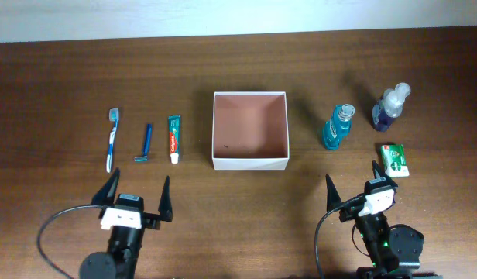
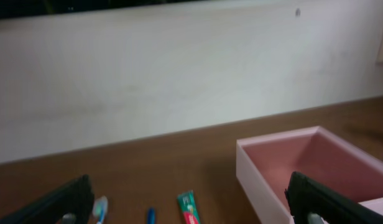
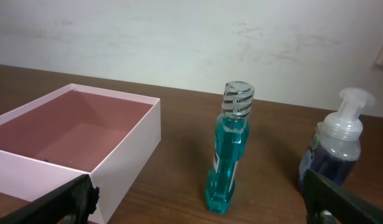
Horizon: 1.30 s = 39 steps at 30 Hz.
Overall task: Pack container
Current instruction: 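Move the left gripper over the Colgate toothpaste tube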
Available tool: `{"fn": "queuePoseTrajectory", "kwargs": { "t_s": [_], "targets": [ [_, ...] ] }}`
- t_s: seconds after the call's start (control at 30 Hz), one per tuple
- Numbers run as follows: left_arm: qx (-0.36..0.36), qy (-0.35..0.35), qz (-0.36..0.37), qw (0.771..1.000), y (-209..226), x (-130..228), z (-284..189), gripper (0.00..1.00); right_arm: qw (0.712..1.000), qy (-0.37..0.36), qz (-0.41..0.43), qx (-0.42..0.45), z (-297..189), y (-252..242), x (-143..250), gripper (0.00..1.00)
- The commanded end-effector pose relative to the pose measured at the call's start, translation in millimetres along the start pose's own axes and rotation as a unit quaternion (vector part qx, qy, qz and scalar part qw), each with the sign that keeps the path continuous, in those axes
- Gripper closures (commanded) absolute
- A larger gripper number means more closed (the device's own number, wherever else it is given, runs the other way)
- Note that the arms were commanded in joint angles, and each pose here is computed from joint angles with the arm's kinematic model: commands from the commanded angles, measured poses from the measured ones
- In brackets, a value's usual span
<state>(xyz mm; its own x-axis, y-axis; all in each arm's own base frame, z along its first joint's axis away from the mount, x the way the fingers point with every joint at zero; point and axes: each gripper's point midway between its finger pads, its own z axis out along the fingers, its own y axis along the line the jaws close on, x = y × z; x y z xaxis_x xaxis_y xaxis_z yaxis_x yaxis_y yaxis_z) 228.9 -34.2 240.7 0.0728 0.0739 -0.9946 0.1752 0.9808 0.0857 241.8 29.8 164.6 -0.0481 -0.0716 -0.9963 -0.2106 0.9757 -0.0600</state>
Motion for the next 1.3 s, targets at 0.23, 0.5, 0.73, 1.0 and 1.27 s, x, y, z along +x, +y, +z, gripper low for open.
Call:
{"fn": "queuePoseTrajectory", "kwargs": {
  "t_s": [0.23,0.5,0.73,1.0,1.27],
  "targets": [
    [0.01,0.027,0.079,0.997,7,-89,10,0.01,1.0,0.0,0.002,0.002,0,0,3,0.02],
    [0.036,0.177,0.066,0.981,16,-105,70,0.01,1.0,0.0,0.002,0.002,0,0,3,0.02],
    [0.069,0.37,0.034,0.926,21,-85,117,0.01,1.0,0.0,0.002,0.002,0,0,3,0.02],
    [0.118,0.476,-0.005,0.871,10,-35,157,0.01,1.0,0.0,0.002,0.002,0,0,3,0.02],
    [0.093,0.546,-0.063,0.831,11,32,183,0.0,1.0,0.0,0.002,0.002,0,0,3,0.01]
  ]
}}
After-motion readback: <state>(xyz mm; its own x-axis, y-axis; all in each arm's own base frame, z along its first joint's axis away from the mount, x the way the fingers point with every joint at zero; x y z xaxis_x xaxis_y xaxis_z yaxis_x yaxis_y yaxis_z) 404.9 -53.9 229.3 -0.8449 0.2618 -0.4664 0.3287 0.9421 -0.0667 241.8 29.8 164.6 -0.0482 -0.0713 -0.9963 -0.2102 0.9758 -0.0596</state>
